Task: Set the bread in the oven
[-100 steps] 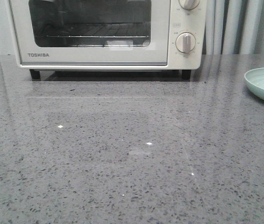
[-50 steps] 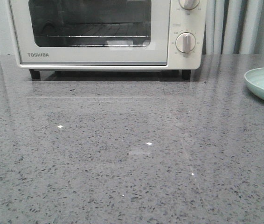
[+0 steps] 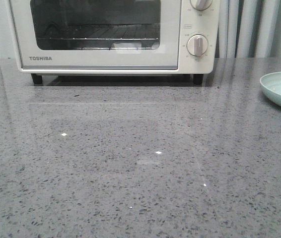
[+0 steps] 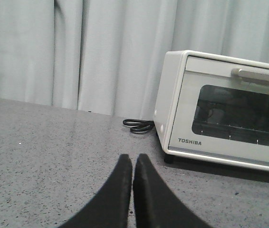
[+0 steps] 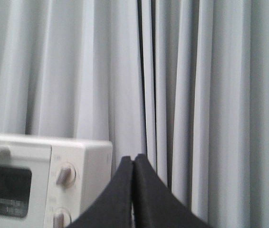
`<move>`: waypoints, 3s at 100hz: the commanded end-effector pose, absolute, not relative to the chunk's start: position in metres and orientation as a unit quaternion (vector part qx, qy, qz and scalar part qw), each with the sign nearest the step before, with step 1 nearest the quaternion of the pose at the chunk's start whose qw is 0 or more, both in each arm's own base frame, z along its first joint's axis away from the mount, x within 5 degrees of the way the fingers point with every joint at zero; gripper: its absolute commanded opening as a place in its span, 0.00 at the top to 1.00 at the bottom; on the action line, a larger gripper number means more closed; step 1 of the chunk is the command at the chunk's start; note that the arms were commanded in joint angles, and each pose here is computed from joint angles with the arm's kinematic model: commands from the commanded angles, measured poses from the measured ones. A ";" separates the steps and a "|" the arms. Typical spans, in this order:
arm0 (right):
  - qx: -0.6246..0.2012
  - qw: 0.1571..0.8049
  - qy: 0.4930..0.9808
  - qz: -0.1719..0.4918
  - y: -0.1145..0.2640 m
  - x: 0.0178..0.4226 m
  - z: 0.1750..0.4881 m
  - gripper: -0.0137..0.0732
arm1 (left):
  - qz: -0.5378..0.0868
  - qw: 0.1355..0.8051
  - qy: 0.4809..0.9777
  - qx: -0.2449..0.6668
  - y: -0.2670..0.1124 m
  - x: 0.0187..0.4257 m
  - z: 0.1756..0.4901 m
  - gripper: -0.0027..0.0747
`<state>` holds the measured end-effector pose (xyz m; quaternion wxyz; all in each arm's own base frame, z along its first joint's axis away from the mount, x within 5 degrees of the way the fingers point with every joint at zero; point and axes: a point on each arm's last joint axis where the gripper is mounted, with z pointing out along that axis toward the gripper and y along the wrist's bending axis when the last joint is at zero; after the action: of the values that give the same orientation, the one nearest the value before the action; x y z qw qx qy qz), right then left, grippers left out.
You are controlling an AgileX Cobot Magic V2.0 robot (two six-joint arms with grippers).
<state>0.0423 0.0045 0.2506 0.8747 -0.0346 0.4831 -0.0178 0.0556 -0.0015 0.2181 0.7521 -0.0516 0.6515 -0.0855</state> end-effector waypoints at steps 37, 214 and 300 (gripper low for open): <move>0.017 0.865 0.497 0.065 0.004 0.042 0.249 0.93 | -0.203 0.784 0.556 -0.185 0.008 0.050 0.229 0.99; 0.101 0.513 0.844 0.124 0.010 0.069 0.351 0.92 | -0.266 0.718 0.633 0.111 -0.081 0.137 0.410 0.99; 0.099 0.490 0.858 0.123 0.011 0.067 0.347 0.92 | -0.230 0.665 0.698 0.135 -0.175 0.296 0.395 0.99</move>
<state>0.0624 0.0108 0.3333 0.4566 0.1013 0.8758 0.1194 0.2950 -0.1771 0.3663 0.6109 0.1467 0.7467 -0.2185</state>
